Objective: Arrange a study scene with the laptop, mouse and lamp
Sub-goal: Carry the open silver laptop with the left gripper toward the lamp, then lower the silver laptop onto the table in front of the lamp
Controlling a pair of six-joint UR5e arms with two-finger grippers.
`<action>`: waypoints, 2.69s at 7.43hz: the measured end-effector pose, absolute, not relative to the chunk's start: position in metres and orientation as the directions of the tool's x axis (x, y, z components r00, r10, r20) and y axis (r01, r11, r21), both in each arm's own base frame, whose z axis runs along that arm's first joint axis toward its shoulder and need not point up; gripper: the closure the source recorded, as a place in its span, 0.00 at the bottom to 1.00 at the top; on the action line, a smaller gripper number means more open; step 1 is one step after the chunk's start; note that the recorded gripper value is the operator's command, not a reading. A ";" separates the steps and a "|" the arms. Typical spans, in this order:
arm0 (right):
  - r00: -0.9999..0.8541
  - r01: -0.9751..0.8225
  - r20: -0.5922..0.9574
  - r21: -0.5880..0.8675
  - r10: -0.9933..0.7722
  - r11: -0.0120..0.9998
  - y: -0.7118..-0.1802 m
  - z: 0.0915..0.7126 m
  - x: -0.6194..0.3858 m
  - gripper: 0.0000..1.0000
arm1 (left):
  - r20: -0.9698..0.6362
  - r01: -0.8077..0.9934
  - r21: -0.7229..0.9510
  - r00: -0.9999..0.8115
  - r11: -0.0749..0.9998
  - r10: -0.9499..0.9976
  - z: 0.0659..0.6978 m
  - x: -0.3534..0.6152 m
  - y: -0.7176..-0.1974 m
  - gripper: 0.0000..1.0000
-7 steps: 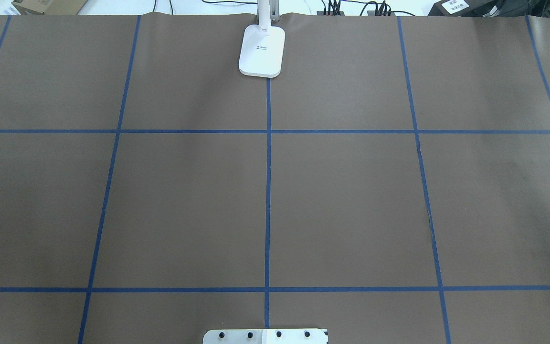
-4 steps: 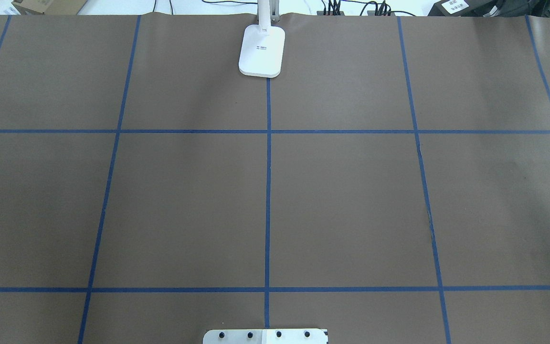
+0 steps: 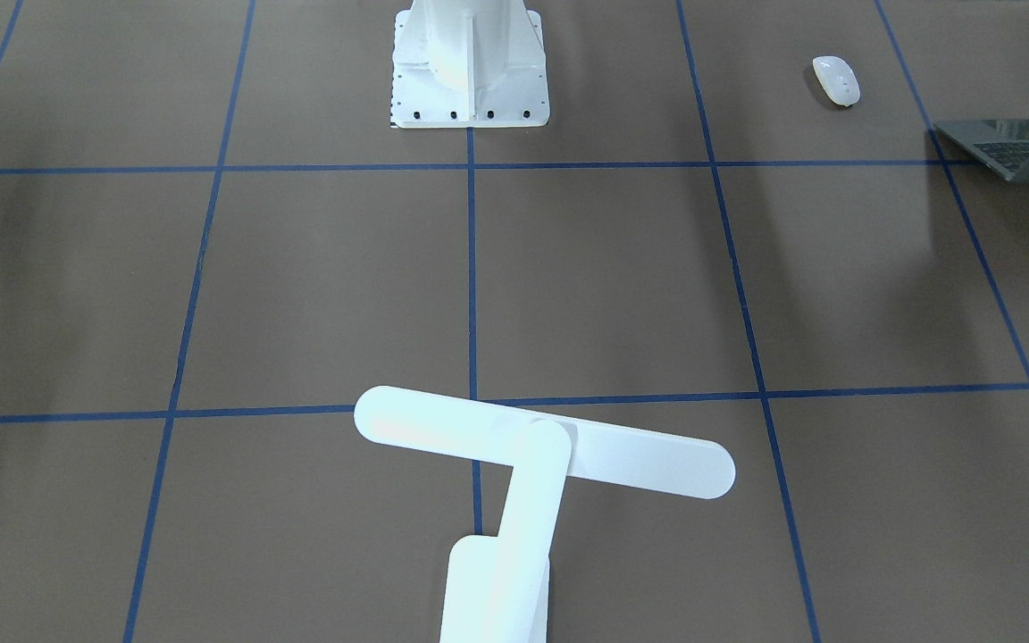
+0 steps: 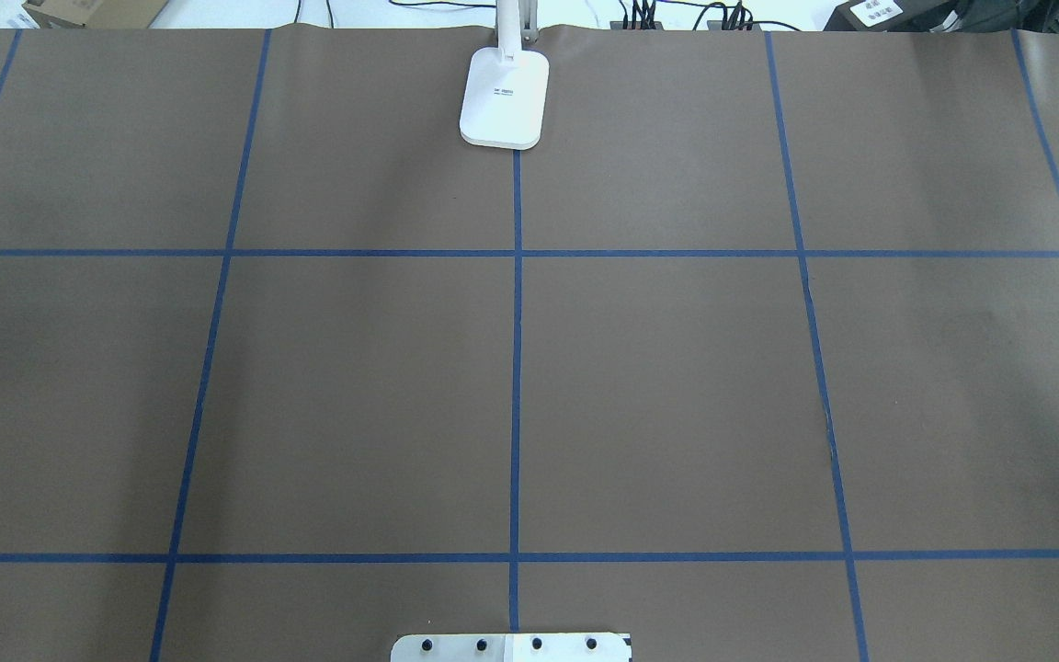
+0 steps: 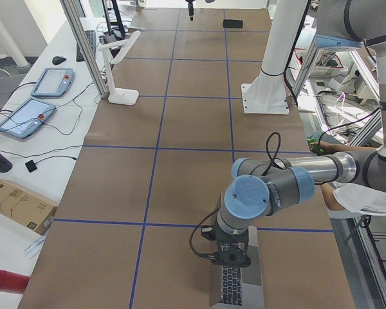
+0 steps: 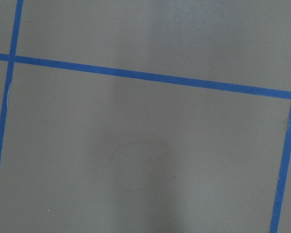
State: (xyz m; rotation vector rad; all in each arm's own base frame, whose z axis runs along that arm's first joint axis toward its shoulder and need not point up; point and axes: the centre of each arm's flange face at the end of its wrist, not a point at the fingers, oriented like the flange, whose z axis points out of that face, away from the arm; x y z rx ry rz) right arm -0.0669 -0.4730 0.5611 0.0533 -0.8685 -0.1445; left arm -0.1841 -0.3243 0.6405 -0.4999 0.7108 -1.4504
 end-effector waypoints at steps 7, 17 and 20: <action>0.652 0.100 0.744 0.103 -0.143 0.990 -0.483 0.552 -0.081 0.01 | -0.237 0.644 -0.736 0.045 0.209 -0.971 0.354 0.005 -0.574 1.00; 0.664 0.088 0.738 0.080 -0.119 0.993 -0.491 0.553 -0.090 0.01 | -0.053 0.657 -0.751 0.040 0.066 -0.998 0.048 0.391 -0.536 1.00; 0.666 0.088 0.737 0.075 -0.115 0.993 -0.490 0.556 -0.090 0.01 | -0.075 0.659 -0.747 0.047 0.088 -0.996 0.050 0.433 -0.569 1.00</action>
